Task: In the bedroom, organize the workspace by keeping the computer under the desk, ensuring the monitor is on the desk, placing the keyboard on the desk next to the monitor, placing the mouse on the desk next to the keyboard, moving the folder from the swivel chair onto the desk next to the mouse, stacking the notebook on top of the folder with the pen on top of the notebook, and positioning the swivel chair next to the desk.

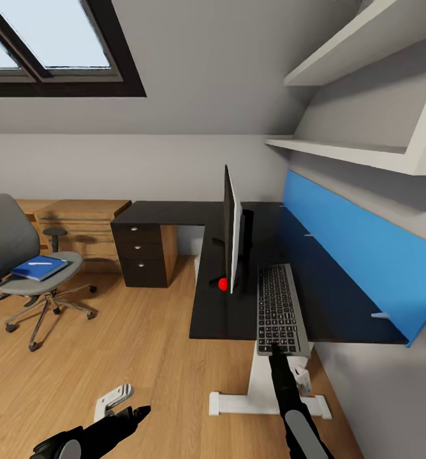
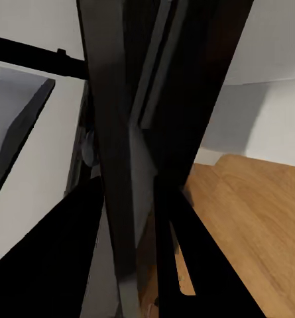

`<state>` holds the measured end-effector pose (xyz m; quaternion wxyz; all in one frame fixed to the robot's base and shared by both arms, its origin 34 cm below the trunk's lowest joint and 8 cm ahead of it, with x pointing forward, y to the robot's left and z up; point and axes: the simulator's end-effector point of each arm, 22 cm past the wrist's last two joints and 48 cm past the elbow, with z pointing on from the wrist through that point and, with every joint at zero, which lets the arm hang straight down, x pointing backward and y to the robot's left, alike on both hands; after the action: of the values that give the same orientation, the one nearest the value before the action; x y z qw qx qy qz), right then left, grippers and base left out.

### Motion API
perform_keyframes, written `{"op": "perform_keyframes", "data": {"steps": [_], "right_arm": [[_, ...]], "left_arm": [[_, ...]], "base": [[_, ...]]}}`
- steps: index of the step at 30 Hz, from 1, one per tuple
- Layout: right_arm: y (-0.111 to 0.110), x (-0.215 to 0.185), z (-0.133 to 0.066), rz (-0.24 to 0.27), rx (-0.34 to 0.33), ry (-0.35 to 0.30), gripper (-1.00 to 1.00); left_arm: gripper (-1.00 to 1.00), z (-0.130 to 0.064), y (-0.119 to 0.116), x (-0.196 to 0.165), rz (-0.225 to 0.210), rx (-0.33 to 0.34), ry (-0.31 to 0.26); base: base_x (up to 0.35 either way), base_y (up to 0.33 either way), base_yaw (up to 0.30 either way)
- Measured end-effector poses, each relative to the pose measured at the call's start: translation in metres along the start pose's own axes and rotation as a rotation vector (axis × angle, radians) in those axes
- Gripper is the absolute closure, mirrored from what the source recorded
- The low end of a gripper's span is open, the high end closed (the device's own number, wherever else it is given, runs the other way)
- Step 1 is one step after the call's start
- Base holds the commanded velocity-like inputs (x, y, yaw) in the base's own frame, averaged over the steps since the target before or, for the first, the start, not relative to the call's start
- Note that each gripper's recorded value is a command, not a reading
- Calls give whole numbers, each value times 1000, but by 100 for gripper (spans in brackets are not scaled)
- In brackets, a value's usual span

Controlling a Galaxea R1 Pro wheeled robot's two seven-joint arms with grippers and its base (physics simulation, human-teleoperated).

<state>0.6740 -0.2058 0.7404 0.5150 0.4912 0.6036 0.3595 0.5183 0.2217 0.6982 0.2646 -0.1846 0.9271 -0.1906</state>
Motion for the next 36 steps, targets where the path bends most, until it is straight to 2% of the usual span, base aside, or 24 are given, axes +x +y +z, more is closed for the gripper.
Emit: {"op": "perform_keyframes", "data": {"steps": [1, 2, 4, 9, 16, 20, 22, 23, 24, 27, 29, 31, 33, 36], "right_arm": [[15, -14, -4, 12, -34, -27, 100], [34, -20, -3, 0, -75, -38, 100], [35, -22, -6, 8, -69, -40, 100], [43, -25, -9, 7, -70, -41, 100], [57, -32, -19, 9, -83, -52, 100], [66, -44, -42, 14, -102, -73, 100], [56, -46, -67, -2, -88, -75, 100], [57, -47, -70, -11, -89, -74, 100], [55, -47, -76, -30, -86, -70, 100], [45, -46, -95, -61, -79, -57, 100], [45, -44, -108, -71, -103, -49, 100], [48, -43, -122, -86, -142, -51, 100], [47, -45, -134, -104, -162, -64, 100], [38, -42, -145, -117, -146, -60, 100]], "left_arm": [[-100, 0, 11, 0, -2, -45, -1], [-100, -2, 13, -1, -3, -61, -4], [-100, -5, 16, -3, -3, -83, -6], [-100, -11, 13, -6, -4, -89, -6], [-100, -19, 10, -11, -6, -92, -5], [-100, -20, 12, -5, -12, -100, 16], [-100, -16, 18, 6, -21, -112, 46], [-100, -16, 21, 9, -26, -117, 52], [-100, -11, 30, 16, -38, -132, 56], [-100, -4, 55, 20, -57, -178, 13], [-100, -2, 68, 24, -63, -201, 2], [-100, 0, 81, 37, -70, -228, 19], [-100, 1, 93, 52, -56, -262, 47], [-100, -1, 107, 69, -15, -309, 87]], "base": [[0, 0, 0], [0, 0, 0], [0, 0, 0], [-42, 0, 0], [-284, 0, 0], [-335, 0, 0], [-337, 0, 0], [-337, 0, 0], [-338, 0, 0], [-338, 0, 0], [-337, 0, 0], [-337, 0, 0], [-337, 0, 0], [-319, 0, 0]]}}
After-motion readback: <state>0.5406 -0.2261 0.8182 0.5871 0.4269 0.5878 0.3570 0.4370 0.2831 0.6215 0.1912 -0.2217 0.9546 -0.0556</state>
